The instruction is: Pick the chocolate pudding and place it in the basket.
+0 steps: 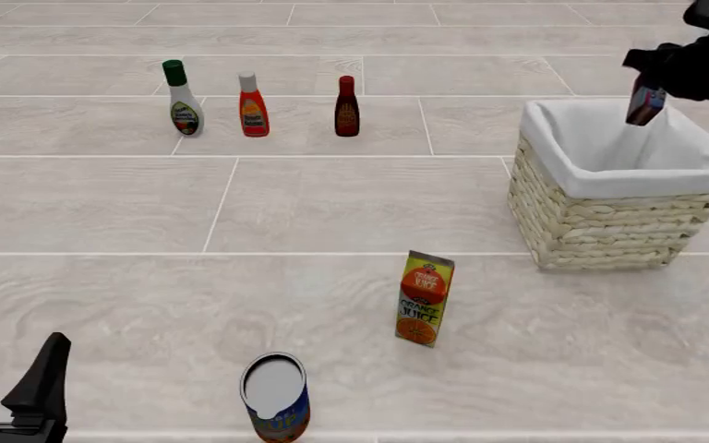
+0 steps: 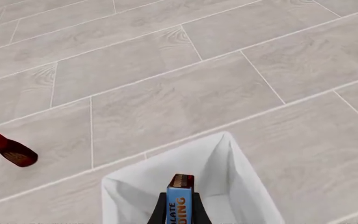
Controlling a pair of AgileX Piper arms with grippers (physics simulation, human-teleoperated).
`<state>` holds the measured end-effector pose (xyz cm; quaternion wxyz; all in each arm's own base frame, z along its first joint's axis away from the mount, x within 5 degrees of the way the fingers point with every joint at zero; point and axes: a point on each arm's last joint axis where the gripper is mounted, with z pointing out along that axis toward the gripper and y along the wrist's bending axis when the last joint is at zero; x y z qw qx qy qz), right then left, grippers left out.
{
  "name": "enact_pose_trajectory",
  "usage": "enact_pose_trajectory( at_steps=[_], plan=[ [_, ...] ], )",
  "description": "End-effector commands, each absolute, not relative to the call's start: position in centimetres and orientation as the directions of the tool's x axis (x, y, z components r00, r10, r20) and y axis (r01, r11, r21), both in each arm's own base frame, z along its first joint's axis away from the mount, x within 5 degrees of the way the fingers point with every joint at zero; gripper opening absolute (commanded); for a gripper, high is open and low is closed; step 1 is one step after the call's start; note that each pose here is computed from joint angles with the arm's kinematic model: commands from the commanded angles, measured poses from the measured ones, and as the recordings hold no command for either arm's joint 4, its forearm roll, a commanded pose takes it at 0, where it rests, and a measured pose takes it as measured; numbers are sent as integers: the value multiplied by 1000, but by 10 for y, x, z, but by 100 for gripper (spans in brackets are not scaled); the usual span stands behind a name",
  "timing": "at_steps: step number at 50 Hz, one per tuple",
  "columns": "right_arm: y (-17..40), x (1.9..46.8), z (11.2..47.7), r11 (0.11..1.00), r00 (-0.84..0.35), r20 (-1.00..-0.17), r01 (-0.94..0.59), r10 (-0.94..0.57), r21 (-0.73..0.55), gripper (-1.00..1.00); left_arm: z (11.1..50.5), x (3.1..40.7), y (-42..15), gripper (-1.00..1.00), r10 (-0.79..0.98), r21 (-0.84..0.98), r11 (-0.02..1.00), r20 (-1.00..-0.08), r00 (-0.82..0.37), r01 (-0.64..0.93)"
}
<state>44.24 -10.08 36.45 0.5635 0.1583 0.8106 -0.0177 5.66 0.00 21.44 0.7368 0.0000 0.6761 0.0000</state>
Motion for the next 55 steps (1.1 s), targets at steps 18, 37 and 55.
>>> enact_pose_trajectory(
  at_steps=[18,37,55],
  plan=[
    [-109,451,344,941,-329,-908,298,261,163,-100,214,57,0,100,0,0,1000,-996,86,0],
    [-115,454,329,940,-350,-900,307,259,151,-100,214,57,0,100,0,0,1000,-996,86,0],
    [-121,452,317,937,-366,-894,320,259,141,-100,214,57,0,100,0,0,1000,-996,86,0]
  ],
)
